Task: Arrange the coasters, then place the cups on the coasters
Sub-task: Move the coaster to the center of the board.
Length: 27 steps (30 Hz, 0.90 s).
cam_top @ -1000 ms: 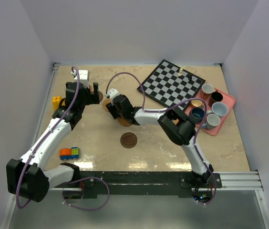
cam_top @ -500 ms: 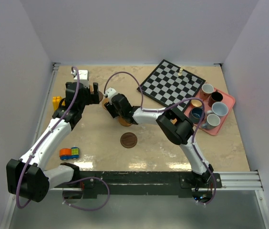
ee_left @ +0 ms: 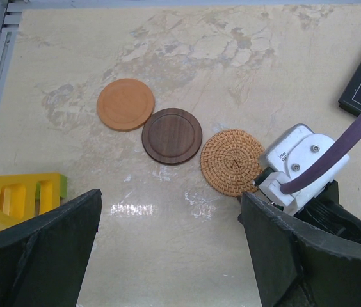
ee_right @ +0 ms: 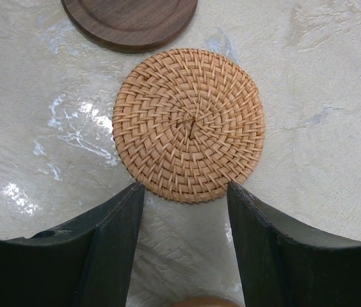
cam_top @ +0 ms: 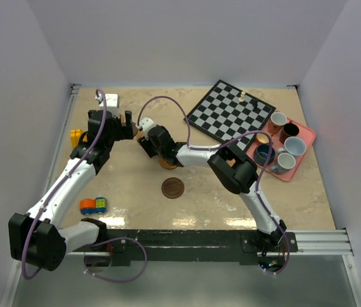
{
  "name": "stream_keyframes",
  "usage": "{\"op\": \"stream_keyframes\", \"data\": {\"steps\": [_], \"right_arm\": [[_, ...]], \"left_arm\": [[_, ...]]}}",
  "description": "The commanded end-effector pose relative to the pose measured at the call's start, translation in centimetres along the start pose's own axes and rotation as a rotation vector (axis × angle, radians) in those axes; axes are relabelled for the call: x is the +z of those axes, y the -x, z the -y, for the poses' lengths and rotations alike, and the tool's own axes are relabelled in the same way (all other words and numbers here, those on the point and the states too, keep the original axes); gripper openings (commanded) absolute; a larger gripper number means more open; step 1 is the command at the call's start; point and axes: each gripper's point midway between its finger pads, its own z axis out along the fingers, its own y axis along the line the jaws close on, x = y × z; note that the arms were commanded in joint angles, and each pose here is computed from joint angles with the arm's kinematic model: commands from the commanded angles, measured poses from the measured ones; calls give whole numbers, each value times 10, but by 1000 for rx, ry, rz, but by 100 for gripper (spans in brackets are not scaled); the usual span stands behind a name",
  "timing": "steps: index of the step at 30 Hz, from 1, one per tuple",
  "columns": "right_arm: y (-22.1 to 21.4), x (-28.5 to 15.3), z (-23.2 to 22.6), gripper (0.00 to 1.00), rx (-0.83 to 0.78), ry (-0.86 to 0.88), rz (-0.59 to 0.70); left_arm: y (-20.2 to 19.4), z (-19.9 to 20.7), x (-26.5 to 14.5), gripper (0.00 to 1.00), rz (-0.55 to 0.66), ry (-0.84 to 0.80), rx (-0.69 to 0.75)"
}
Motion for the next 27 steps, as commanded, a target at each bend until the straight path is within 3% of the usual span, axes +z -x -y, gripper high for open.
{"op": "stream_keyframes", "data": {"steps": [1, 21, 27], "right_arm": [[0, 4, -14, 60, -27, 38, 3], [8, 1, -15, 61, 12, 28, 34], [18, -15, -5, 66, 89, -11, 70]], "left_arm": [[11, -1, 1, 94, 33, -4, -29], [9, -1, 3, 95, 26, -3, -27], [10, -2, 2, 95, 27, 0, -25]]}}
